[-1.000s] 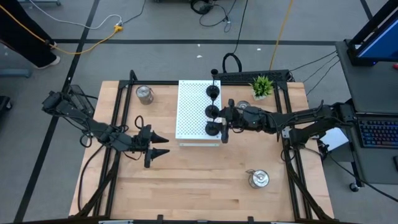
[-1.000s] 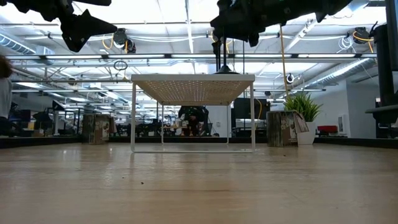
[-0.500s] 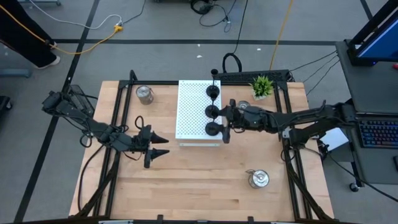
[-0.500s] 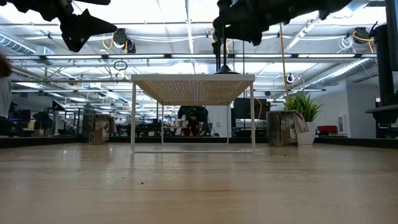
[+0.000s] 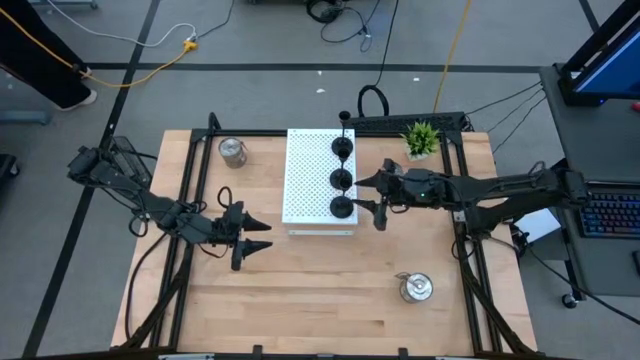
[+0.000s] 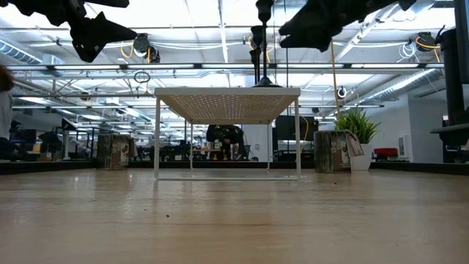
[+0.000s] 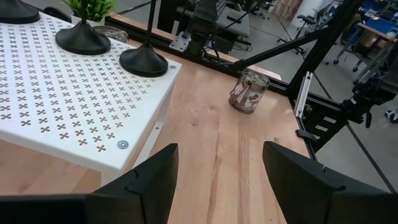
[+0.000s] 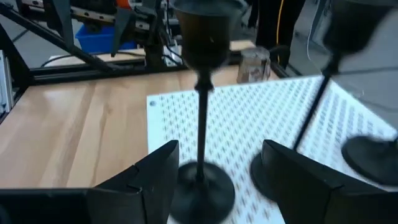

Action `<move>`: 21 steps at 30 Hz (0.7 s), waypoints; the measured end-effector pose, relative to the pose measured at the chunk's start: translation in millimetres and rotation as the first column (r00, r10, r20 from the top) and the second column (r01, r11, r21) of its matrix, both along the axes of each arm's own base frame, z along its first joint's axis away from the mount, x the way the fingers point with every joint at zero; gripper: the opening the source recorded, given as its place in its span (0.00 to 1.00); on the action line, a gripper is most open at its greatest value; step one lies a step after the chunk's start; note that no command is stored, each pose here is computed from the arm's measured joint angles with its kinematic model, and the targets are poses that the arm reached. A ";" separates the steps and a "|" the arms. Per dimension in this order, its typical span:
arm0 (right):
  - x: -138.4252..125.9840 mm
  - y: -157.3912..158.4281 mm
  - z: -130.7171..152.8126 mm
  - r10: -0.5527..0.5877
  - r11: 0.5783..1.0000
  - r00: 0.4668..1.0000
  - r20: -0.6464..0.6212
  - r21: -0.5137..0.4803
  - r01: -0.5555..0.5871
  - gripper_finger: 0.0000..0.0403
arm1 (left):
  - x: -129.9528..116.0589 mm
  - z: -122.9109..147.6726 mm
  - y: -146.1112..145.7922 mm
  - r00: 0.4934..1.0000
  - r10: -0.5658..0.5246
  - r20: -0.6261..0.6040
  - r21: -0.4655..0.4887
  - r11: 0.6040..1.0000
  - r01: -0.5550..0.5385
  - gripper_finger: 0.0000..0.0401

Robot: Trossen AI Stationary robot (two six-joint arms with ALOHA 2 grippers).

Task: Pick & Place candle stick holders
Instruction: Put the top left brown scented candle on the shelf

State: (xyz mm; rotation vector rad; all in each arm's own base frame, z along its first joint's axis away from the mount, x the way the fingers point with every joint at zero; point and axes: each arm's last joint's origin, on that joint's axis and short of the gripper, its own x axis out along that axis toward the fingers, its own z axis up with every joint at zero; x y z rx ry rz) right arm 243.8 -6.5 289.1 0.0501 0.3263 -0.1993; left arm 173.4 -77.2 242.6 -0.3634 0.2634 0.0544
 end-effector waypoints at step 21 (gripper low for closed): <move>-60.8 0.3 9.4 -0.038 0.993 0.987 -0.155 0.100 0.054 0.42 | -0.2 0.1 0.3 0.999 0.047 0.004 -0.066 0.997 -0.046 0.60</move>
